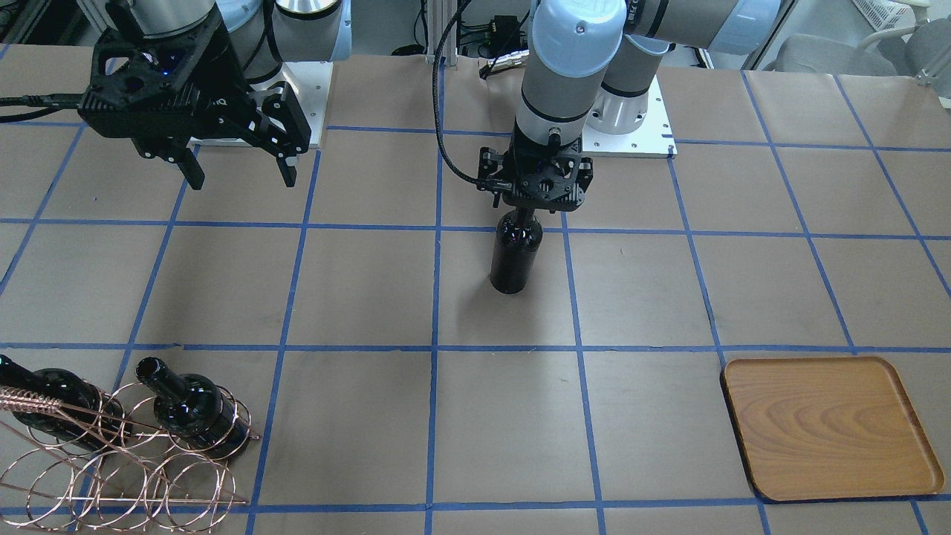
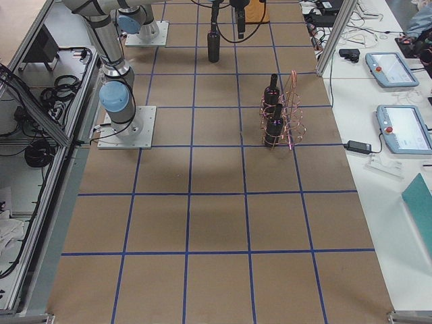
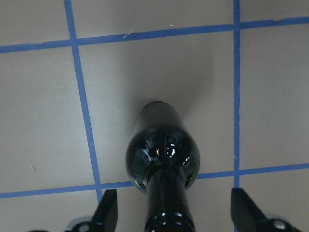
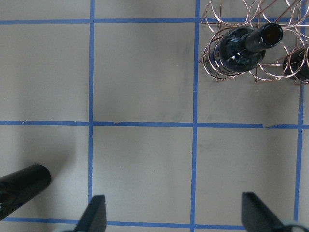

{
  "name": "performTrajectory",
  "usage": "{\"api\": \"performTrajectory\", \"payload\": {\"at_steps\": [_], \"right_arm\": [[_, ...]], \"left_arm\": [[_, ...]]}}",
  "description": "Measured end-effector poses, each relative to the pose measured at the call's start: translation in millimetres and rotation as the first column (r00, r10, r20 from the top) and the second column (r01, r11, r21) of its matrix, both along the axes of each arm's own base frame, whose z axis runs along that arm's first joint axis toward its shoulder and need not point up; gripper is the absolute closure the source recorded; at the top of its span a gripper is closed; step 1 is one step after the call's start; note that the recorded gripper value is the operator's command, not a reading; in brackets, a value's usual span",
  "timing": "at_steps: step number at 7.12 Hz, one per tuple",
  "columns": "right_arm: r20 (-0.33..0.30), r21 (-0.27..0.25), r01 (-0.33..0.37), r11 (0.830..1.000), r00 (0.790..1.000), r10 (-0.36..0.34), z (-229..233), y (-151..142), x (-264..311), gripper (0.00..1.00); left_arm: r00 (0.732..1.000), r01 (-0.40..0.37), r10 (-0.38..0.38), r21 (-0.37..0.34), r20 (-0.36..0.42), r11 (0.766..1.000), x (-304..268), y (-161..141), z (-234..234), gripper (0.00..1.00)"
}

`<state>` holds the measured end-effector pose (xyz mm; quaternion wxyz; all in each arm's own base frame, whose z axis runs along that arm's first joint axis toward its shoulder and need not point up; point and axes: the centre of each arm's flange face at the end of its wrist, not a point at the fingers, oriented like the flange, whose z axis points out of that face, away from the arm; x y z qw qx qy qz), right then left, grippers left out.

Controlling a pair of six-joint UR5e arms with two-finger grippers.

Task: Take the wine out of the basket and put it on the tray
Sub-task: 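Grasp the standing bottle's neck with the left gripper, then lift the bottle and carry it over the wooden tray with the left gripper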

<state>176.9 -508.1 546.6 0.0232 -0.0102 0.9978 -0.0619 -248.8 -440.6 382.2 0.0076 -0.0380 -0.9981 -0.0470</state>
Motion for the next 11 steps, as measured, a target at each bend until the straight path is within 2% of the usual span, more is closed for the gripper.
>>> {"api": "performTrajectory", "payload": {"at_steps": [1, 2, 5, 7, 9, 11], "right_arm": [[0.001, -0.007, 0.004, 1.0, 1.0, -0.004, 1.6, -1.4, -2.8, 0.0], [0.003, -0.011, 0.008, 1.0, 1.0, -0.008, 2.5, -2.4, -4.7, 0.0], [0.004, -0.013, 0.01, 1.0, 1.0, -0.01, 3.2, -2.6, -5.9, 0.0], [0.002, -0.012, 0.01, 1.0, 1.0, -0.01, 3.1, -2.3, -6.1, 0.0], [0.001, -0.012, 0.01, 1.0, 1.0, -0.01, 3.0, -2.3, -6.2, 0.0], [0.001, -0.012, 0.01, 1.0, 1.0, -0.01, 2.9, -2.2, -6.3, 0.0]], "left_arm": [[1.0, -0.005, 0.005, 0.01, 0.006, 1.0, 2.5, -0.3, -1.4, 0.88], [1.0, -0.012, 0.011, 0.028, 0.014, 1.0, 4.1, 1.0, -3.2, 1.0], [0.999, -0.025, 0.023, 0.077, 0.028, 0.997, 5.5, 4.9, -5.2, 1.0], [1.0, -0.018, 0.018, 0.03, 0.026, 0.999, 8.1, -7.7, 17.1, 1.0], [1.0, -0.005, 0.006, -0.031, 0.029, 1.0, 43.2, -46.8, 64.6, 1.0], [0.999, 0.038, -0.036, -0.06, 0.022, 0.997, 114.6, -90.6, 92.7, 1.0]]}}
